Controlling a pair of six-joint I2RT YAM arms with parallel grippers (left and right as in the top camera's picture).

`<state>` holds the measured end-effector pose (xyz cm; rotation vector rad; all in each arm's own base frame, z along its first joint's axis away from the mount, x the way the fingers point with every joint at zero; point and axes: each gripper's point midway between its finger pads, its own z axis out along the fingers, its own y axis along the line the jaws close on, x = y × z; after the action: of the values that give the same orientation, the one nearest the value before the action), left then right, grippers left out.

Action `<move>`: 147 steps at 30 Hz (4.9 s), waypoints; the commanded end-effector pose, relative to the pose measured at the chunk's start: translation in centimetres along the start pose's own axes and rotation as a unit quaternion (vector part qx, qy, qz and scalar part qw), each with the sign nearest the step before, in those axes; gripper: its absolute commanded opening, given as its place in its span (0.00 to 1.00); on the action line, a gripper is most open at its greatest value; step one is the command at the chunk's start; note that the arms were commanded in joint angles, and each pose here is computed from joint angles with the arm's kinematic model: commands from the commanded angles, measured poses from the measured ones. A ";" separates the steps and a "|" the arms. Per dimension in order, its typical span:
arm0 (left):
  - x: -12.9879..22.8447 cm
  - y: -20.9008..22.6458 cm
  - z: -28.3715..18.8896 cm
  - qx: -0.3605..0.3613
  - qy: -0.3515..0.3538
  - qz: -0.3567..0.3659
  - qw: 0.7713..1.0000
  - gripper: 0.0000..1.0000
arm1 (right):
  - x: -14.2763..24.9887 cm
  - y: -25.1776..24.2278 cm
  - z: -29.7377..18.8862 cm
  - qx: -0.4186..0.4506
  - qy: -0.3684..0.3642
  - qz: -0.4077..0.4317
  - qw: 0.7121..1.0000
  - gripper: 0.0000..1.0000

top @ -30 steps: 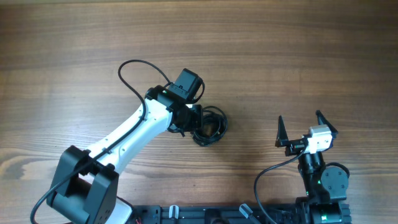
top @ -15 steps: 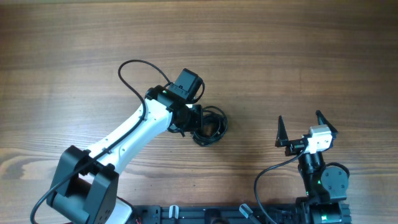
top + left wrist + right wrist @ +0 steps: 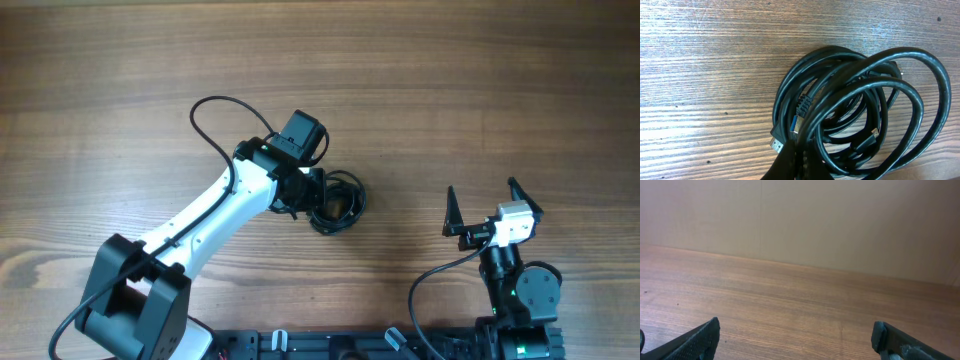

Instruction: Untangle cables

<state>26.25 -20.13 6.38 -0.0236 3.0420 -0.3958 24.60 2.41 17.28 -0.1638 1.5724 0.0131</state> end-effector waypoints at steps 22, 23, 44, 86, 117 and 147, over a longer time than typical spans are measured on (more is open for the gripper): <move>-0.5 -0.3 -0.9 0.004 -0.017 0.001 1.000 0.04 | -0.2 0.0 -0.1 0.000 -0.005 -0.004 1.000 1.00; -0.5 -0.3 -0.9 0.004 -0.017 0.001 1.000 0.04 | -0.3 0.0 -0.1 0.000 -0.006 -0.004 1.000 1.00; -0.6 -0.4 -0.9 0.005 -0.018 0.001 1.000 0.04 | -7.2 7.6 -3.2 -0.261 -0.005 0.380 0.887 1.00; -0.6 -0.4 -0.9 0.005 -0.019 0.001 1.000 0.04 | 6.1 13.1 1.0 -0.189 0.576 0.355 0.711 1.00; -0.6 -0.4 -0.9 0.005 -0.019 0.001 1.000 0.04 | 5.7 13.1 2.9 -0.155 0.552 0.398 0.716 1.00; 0.0 -1.6 -1.0 0.037 -0.001 0.001 0.999 0.04 | 6.1 14.9 3.1 -0.172 0.554 0.370 0.725 0.82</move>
<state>26.07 -20.71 6.54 -0.0175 3.0475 -0.4479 26.38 16.11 10.90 0.2765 2.7036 1.0334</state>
